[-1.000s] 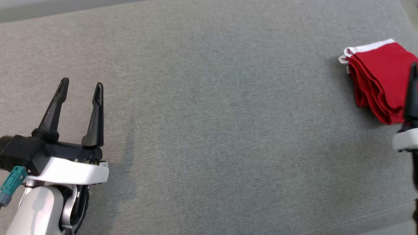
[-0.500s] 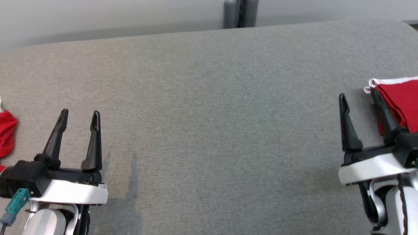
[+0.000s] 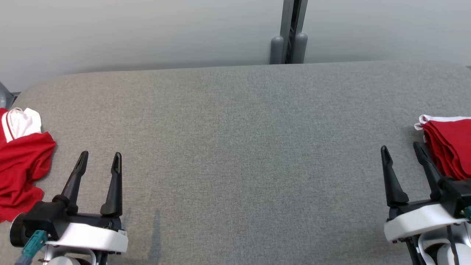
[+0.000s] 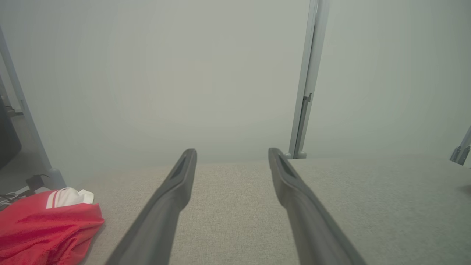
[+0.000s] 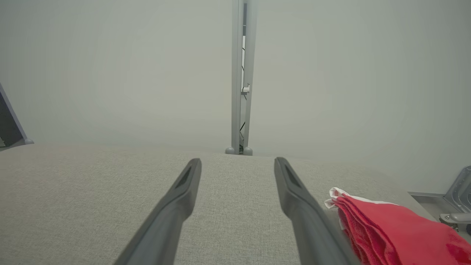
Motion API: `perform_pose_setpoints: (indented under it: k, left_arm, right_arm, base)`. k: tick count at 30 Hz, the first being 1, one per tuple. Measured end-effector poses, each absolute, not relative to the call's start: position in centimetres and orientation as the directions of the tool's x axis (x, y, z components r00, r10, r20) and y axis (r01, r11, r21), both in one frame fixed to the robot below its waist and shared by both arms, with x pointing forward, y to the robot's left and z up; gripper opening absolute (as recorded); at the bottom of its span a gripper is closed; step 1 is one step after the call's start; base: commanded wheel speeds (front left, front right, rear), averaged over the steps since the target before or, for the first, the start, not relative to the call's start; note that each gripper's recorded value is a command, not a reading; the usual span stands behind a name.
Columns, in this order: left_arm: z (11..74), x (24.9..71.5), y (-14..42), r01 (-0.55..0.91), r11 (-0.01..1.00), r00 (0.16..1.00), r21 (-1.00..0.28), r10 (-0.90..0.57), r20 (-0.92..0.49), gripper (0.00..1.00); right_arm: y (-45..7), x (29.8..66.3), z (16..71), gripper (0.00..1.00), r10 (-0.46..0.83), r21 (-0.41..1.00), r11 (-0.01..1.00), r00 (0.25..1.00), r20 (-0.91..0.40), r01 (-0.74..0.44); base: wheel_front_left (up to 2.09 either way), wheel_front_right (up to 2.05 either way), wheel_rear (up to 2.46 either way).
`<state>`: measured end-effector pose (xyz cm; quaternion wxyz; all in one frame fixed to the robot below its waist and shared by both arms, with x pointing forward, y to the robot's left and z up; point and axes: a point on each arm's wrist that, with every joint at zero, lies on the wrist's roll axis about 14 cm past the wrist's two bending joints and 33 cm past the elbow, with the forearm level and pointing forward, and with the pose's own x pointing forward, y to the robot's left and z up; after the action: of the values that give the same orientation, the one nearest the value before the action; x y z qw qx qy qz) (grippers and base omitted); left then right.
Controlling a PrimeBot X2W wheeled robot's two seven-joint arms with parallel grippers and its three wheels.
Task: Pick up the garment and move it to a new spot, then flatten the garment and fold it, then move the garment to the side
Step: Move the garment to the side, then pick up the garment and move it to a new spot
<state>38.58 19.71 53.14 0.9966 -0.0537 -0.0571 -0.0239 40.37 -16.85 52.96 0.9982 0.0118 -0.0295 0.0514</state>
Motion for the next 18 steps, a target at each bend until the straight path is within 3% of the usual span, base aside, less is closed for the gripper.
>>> perform_pose_setpoints:
  k: [18]
  left_arm:
    - [52.6,36.6,18.9,0.07,0.992,0.995,-0.108,-0.062,0.081,1.0]
  right_arm:
    - [-19.0,37.3,54.0,1.0,0.039,0.056,0.997,0.996,0.077,-0.044]
  base:
    - [0.0,0.0,0.0]
